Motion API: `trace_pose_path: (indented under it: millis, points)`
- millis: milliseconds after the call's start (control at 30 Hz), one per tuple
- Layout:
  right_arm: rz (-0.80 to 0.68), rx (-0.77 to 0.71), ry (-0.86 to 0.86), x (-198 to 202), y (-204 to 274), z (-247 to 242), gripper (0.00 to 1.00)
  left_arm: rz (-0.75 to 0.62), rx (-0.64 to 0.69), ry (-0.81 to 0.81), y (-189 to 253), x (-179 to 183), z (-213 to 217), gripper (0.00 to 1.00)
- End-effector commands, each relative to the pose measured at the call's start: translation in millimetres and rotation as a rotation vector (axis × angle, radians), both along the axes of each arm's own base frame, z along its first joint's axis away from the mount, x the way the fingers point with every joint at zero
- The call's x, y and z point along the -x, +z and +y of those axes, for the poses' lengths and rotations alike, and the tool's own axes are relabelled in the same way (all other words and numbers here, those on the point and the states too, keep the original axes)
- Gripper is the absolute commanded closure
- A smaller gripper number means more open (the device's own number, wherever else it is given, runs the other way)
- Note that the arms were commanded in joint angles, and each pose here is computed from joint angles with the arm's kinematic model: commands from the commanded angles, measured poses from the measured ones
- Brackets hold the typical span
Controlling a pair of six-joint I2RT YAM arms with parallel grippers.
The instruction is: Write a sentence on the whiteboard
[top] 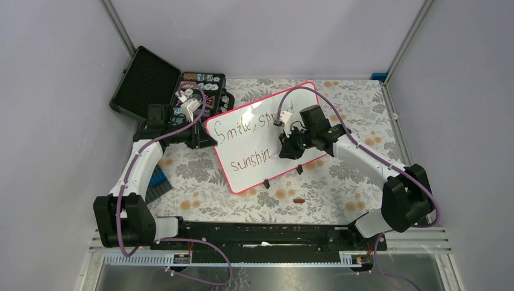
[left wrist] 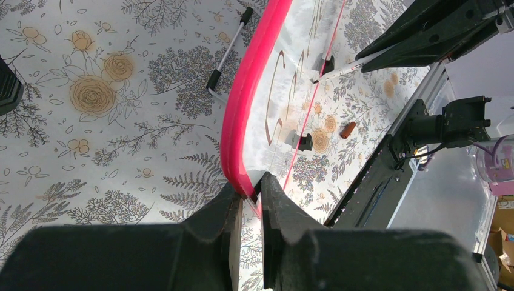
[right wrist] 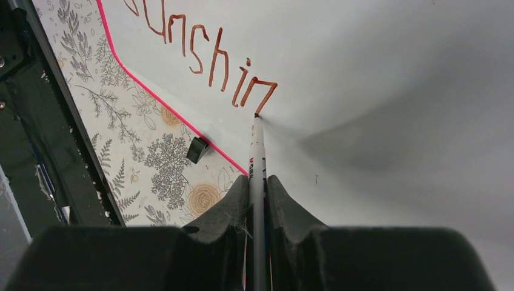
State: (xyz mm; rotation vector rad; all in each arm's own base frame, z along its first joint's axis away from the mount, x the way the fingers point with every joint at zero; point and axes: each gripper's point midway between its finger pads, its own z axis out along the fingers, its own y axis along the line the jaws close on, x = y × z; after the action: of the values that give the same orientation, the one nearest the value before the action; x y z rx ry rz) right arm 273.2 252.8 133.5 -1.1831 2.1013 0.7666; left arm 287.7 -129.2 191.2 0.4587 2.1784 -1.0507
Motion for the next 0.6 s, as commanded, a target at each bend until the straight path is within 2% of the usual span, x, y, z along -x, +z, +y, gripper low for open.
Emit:
trace_pose_path:
  millis: [0,267,567]
  points:
    - [-0.056,-0.008,0.003,-3,9,-1,1.0,-0.091,-0.063,-0.02,4,-9,1,1.0]
    - [-0.079,-0.065,0.006,-2,38,1,1.0,-0.091,-0.063,-0.019,4,-9,1,1.0]
    - [-0.086,-0.053,-0.016,-11,37,-4,1.0,-0.088,-0.062,-0.02,3,-9,1,1.0]
